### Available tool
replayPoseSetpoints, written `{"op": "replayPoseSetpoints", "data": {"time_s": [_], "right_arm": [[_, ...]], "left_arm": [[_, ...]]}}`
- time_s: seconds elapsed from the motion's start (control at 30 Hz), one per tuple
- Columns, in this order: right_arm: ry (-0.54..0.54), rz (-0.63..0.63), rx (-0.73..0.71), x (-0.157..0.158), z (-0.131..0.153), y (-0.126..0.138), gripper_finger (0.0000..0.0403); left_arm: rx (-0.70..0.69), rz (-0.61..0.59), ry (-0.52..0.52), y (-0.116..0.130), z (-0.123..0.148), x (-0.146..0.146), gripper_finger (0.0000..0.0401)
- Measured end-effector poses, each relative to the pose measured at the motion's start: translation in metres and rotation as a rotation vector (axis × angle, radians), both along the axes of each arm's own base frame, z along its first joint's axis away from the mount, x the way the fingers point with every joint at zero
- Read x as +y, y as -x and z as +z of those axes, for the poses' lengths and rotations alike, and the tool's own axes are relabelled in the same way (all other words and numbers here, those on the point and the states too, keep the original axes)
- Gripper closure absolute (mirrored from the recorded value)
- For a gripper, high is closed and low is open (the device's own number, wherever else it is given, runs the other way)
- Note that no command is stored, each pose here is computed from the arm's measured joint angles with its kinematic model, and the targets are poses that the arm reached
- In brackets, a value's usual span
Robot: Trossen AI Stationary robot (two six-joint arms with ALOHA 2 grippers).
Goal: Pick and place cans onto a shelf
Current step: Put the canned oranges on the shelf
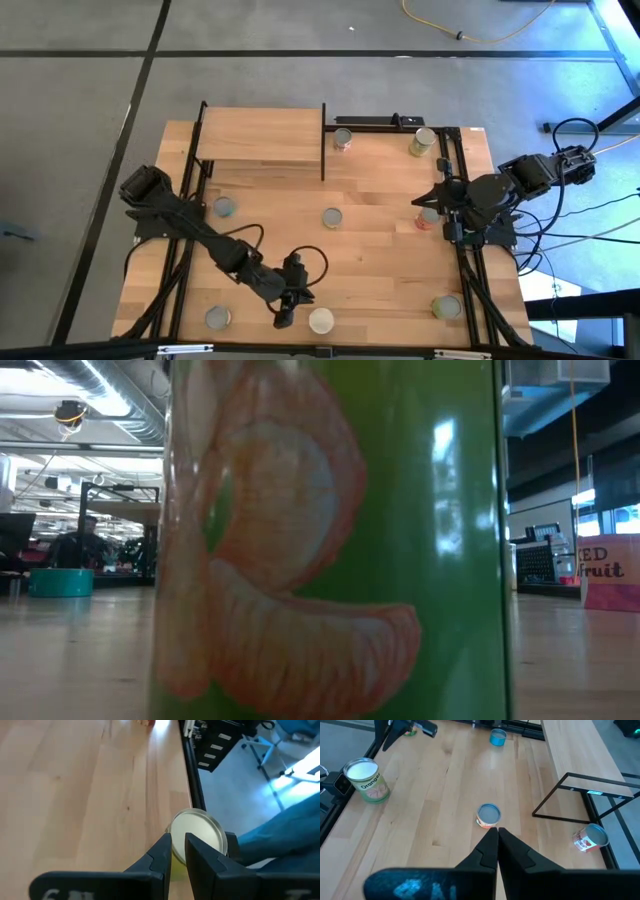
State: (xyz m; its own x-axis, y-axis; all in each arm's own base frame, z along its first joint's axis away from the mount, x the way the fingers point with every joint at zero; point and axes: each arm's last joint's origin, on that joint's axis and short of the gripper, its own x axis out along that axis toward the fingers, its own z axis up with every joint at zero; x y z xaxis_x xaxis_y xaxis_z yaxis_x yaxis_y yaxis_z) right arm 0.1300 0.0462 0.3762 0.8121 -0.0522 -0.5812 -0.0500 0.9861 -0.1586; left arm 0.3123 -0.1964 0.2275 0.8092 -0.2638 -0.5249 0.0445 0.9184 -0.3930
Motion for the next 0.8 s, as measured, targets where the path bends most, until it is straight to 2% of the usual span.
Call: {"op": "replayPoseSetpoints", "data": {"time_s": [0.37, 0.67, 0.8], "right_arm": [[0.001, 0.0, 0.0, -0.0001, 0.0, 0.0001, 0.039], [0.001, 0.0, 0.0, 0.0, 0.0, 0.0, 0.039], [0.001, 0.0, 0.0, 0.0, 0.0, 0.0, 0.039]], "left_arm": [[0.053, 0.031, 0.121, -0.0005, -0.0025, -0.0018, 0.0355], [0.043, 0.027, 0.136, -0.0011, -0.0014, -0.0026, 0.0355], [0.029, 0.033, 0.157, -0.0066, -0.0094, -0.0061, 0.0355]]}}
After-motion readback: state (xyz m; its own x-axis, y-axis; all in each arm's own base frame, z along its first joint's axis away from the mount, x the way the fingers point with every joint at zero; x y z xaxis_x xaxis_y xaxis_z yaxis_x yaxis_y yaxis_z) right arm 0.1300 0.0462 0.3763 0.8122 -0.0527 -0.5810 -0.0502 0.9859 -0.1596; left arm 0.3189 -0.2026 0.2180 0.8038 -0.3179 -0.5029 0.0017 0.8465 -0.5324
